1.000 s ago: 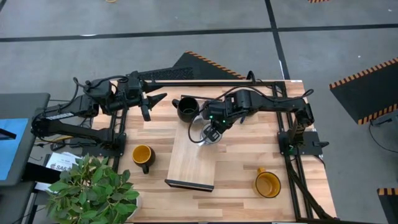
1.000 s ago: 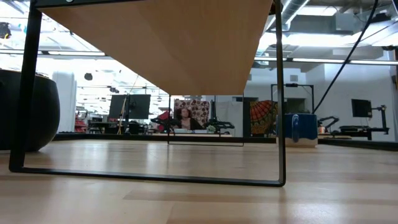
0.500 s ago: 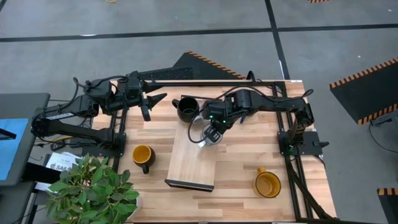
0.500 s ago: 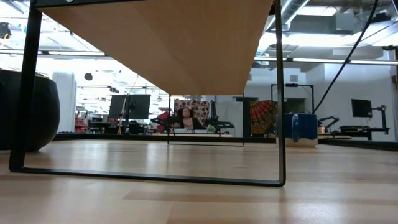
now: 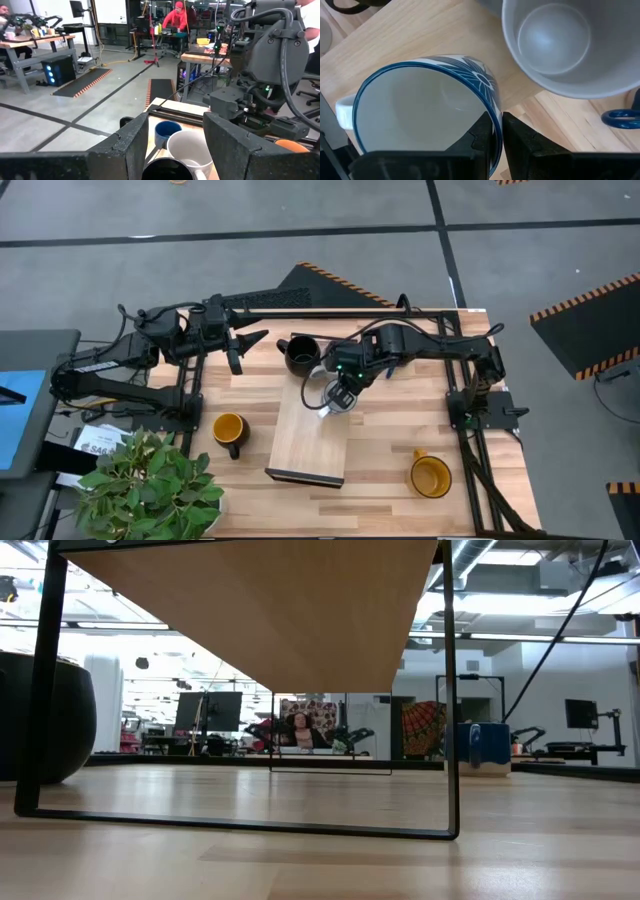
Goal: Place coffee mugs
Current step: Put the blue patterned mug on the shelf, then put the yellow-black mug on the shelf
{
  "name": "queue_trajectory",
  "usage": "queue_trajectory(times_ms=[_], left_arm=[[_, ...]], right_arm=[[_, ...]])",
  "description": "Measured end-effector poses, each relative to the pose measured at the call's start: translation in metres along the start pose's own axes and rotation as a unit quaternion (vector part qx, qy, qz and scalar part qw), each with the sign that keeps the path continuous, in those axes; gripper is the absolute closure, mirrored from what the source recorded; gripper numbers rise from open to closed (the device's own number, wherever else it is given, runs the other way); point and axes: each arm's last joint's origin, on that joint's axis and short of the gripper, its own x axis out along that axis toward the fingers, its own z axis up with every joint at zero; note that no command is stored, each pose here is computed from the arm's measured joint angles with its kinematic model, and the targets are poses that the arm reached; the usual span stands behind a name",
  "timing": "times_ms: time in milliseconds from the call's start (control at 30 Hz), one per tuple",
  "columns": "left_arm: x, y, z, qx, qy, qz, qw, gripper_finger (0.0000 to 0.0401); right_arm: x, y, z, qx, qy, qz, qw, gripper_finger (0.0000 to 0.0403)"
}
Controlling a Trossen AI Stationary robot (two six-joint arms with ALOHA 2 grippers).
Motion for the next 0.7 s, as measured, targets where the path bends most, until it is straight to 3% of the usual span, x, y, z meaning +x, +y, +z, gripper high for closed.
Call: queue_trajectory(times_ms=[233, 533, 700], left_arm=[[0.0000, 0.0000, 0.0000, 0.000, 0.000, 0.000, 1.000, 0.0227], [-0.0002, 0.0000, 0.0001, 0.000, 0.000, 0.000, 1.000, 0.0227], [-0.0002, 0.0000, 0.0001, 0.000, 0.000, 0.000, 1.000, 0.0227]], right_arm=[[-0.0002, 0.0006, -0.0004, 0.002, -0.001, 0.001, 1.000, 0.0318], [-0.0013, 0.0019, -0.0016, 0.004, -0.004, 0.002, 1.000, 0.0196], [-0.0016, -0.0002, -0.0002, 0.008, -0.004, 0.000, 1.000, 0.0158]])
